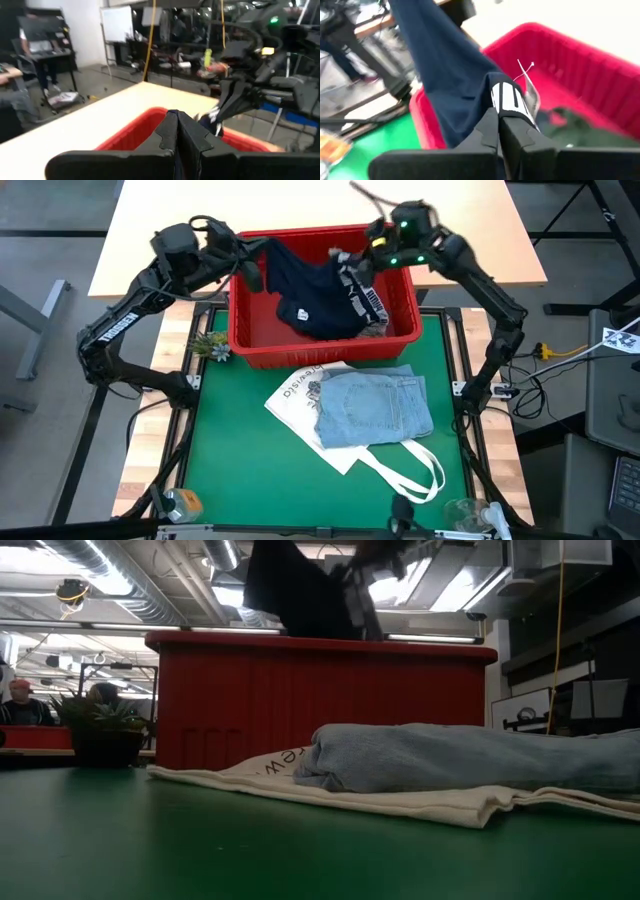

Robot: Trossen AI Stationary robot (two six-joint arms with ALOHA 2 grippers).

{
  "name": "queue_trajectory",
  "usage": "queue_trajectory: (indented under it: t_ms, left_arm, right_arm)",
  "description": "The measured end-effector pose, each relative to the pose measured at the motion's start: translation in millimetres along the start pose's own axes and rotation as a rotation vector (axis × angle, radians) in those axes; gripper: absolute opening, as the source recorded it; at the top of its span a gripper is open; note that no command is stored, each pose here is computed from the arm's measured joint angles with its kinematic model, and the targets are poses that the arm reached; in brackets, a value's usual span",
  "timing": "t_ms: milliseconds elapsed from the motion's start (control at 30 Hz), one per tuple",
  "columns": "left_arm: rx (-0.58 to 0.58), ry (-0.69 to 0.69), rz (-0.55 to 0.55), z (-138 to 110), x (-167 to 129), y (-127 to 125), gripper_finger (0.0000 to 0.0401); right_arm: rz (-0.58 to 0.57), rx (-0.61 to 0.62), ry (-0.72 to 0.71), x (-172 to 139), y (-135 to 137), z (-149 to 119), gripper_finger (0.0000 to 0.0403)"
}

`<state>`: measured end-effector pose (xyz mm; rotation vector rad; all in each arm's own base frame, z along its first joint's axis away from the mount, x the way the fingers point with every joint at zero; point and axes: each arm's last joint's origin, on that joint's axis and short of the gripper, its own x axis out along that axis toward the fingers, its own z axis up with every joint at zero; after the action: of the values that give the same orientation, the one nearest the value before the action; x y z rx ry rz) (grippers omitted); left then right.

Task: Fold laundry
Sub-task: Fold the dark blue boxer

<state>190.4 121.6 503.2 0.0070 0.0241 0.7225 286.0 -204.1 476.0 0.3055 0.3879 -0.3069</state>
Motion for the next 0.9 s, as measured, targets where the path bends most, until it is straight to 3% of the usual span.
queue_trajectory:
  t_ms: [167,333,700,900]
  left_arm:
    - [0.004,-0.107,0.040,15.7,-23.7,5.5,0.0000]
    - [-0.007,-0.155,0.088,23.5,-42.1,10.2,0.0000]
    - [-0.022,-0.196,0.130,29.7,-60.8,14.8,0.0000]
    - [-0.068,-0.221,0.061,32.1,-64.0,11.0,0.0000]
  right_arm:
    - [-0.112,-0.085,-0.131,-38.0,12.9,26.6,0.0004]
    - [-0.147,-0.114,-0.249,-61.0,20.5,37.2,0.0004]
    - [-0.133,-0.141,-0.299,-87.7,31.1,39.3,0.0002]
    - [-0.072,-0.205,-0.319,-114.8,43.5,37.1,0.0002]
